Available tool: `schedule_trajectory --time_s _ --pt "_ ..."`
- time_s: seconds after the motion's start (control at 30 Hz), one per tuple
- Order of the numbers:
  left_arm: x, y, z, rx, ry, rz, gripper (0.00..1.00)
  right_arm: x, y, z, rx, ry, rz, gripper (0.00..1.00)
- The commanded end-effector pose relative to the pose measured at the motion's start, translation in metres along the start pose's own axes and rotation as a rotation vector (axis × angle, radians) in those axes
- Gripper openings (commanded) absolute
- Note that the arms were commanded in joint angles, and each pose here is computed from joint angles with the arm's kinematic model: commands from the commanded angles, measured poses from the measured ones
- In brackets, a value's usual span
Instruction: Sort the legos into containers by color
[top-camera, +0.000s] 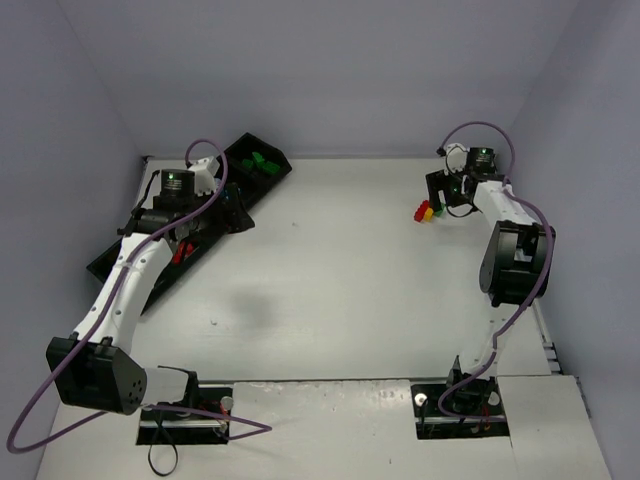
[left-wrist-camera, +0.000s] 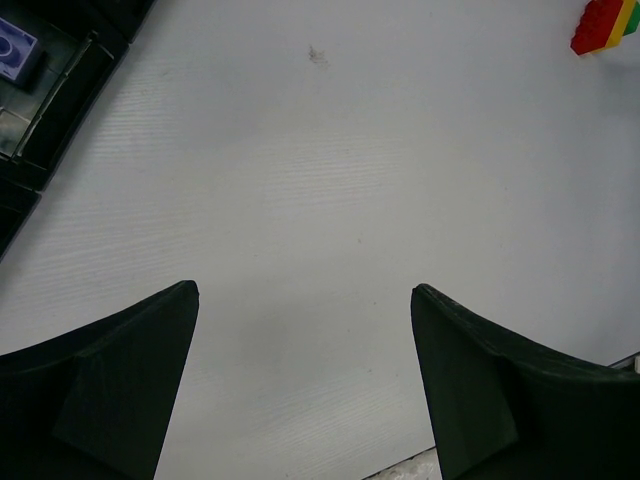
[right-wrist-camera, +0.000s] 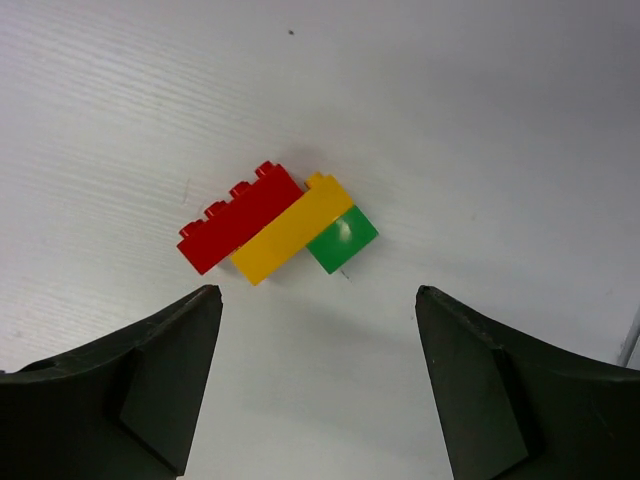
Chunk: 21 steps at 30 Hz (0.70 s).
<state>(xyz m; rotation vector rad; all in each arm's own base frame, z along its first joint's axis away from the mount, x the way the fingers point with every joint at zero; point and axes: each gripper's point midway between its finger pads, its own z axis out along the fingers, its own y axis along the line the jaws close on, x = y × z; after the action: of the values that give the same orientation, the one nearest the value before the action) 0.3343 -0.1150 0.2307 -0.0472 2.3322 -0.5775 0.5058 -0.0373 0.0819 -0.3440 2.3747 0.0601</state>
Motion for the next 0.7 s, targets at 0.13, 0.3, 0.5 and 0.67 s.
schedule_trajectory --time_s 0.13,0.3,0.5,0.67 --pt "-0.012 -0.011 -0.012 0.028 -0.040 0.044 0.80 -0.017 0.009 0.010 -0.148 -0.012 -0.311 0.75" --pt "-0.012 -0.010 -0.010 0.026 -0.028 0.039 0.80 -0.012 0.000 0.013 -0.144 -0.002 -0.331 0.64" --pt "-0.009 -0.008 -0.006 0.023 -0.013 0.033 0.80 -0.007 -0.011 0.013 -0.105 0.024 -0.354 0.46" --pt "-0.007 -0.008 -0.002 0.029 -0.004 0.028 0.80 -0.004 -0.017 0.018 -0.080 0.046 -0.366 0.59"
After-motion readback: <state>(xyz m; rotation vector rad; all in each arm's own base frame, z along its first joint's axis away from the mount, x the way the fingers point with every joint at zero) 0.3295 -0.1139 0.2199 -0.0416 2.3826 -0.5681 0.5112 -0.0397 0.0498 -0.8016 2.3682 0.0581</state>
